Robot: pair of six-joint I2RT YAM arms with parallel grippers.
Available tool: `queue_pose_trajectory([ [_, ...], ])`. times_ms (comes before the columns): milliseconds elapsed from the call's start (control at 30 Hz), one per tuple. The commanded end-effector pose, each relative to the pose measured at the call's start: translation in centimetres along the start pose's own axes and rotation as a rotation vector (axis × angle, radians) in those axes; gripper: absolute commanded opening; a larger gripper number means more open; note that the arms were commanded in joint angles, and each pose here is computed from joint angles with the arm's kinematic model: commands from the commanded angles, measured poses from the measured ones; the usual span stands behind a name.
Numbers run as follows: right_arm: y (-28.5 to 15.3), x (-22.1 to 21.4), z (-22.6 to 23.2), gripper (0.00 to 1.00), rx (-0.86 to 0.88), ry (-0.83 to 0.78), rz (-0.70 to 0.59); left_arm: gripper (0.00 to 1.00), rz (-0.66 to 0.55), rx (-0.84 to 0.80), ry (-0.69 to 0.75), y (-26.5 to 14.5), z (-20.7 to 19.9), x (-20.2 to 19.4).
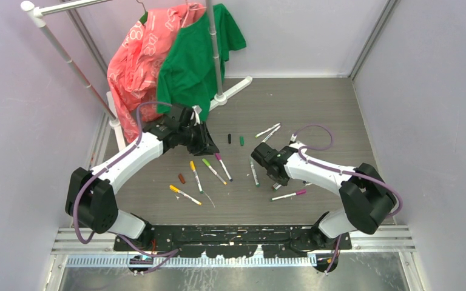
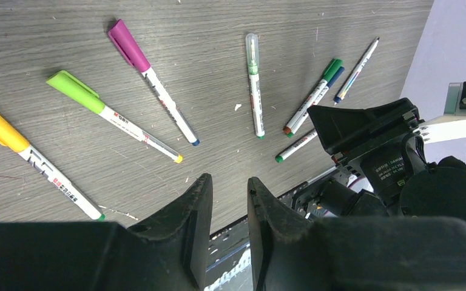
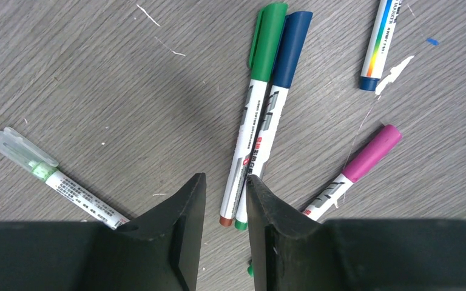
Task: Open the pen caps
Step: Pick up the pen from the center of the board.
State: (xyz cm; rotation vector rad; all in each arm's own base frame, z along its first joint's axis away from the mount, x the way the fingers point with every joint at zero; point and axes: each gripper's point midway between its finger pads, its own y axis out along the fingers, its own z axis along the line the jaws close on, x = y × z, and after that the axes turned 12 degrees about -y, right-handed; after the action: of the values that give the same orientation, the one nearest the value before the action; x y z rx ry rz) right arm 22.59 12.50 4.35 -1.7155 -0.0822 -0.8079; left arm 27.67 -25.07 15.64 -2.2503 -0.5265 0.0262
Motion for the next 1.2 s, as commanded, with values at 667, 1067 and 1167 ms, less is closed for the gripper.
queue_pose_trajectory([
  [667,2.6,-1.1,-0.2,0.36,-0.020,0.049,0.046,0.28,-0.016,-0.025,0.035,-0.5,-0.8,0.3],
  [1067,3.5,-2.9,-1.4,0.06,-0.043,0.021,0.094,0.28,-0.006,-0.028,0.028,0.2,-0.6,0.2],
  [1167,3.1,-2.6,-1.0,0.01,-0.017,-0.026,0.095,0.28,0.004,-0.030,0.021,0.5,-0.7,0.2],
])
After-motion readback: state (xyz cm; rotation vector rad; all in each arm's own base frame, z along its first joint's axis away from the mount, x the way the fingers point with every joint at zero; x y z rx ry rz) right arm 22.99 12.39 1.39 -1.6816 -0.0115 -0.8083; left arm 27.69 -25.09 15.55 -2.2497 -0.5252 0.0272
